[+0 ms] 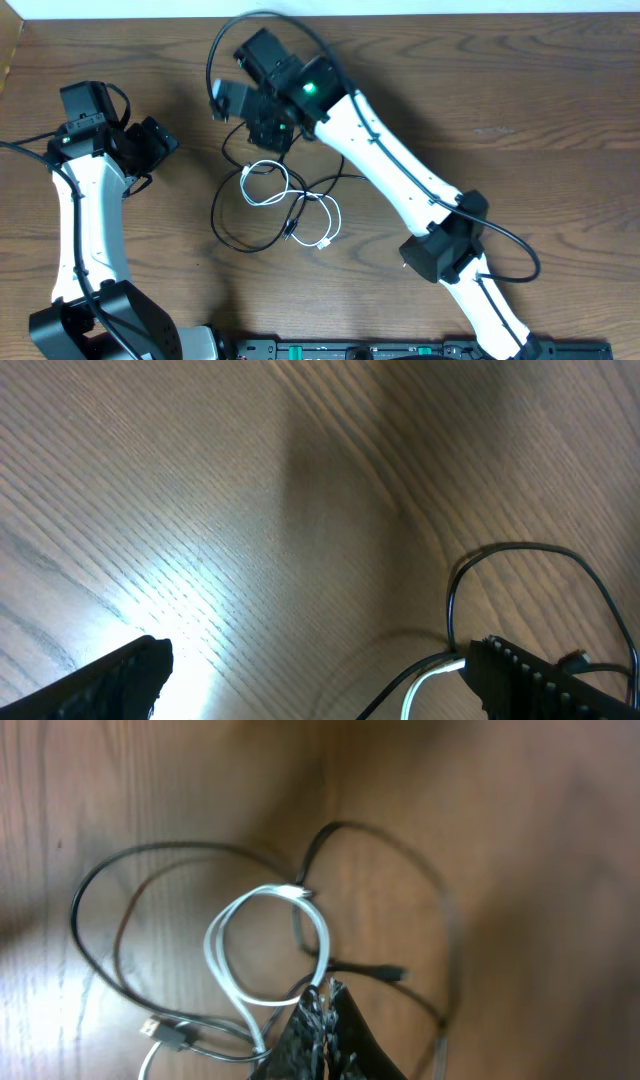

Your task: Untangle cables

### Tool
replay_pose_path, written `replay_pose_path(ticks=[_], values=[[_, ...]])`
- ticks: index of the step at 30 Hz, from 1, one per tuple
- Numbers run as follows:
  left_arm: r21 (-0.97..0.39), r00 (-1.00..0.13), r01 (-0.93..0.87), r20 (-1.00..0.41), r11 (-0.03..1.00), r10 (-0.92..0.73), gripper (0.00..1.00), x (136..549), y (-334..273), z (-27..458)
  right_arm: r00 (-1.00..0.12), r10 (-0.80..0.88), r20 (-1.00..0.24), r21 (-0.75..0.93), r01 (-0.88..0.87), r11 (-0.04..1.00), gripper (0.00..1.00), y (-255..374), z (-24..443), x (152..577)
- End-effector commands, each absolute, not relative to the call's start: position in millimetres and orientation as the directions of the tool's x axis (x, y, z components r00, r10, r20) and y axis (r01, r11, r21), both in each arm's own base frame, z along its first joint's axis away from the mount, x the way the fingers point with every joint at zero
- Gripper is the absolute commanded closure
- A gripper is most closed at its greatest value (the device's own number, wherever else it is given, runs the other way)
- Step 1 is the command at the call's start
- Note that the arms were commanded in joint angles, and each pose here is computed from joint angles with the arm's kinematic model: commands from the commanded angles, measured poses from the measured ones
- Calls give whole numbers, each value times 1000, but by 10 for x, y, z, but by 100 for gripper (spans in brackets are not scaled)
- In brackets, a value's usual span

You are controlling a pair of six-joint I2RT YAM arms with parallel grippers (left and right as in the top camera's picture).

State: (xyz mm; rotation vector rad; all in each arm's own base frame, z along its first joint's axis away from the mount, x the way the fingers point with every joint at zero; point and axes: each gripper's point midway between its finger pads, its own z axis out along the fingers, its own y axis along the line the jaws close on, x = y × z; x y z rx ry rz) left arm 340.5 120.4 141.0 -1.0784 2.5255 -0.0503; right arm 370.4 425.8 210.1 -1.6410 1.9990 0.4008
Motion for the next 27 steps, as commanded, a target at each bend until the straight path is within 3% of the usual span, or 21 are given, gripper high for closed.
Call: replay_pose_path(ticks=[1,6,14,20,27], values=[[-165,-624,-700,-333,695,-707,2,3374,1230,1363,-115,-769,-629,-136,-958,254,91,4179,2555,3749],[-165,-624,-700,-333,695,-707,2,3374,1230,1363,-147,-793,-591,-74,-969,234,46,4147,2360,3650],[-165,-624,-700,-332,695,-707,2,3373,1229,1363,-137,-884,-447,72,-991,117,34,4129,1632,3227],[-165,-624,-700,-332,695,-707,2,3373,1229,1363,8,-925,-379,162,-984,-75,34,4045,1046,2877],[-165,-624,-700,-332,695,-707,2,3373,1229,1363,-31,-912,-409,185,-981,-50,29,4077,659,2931]])
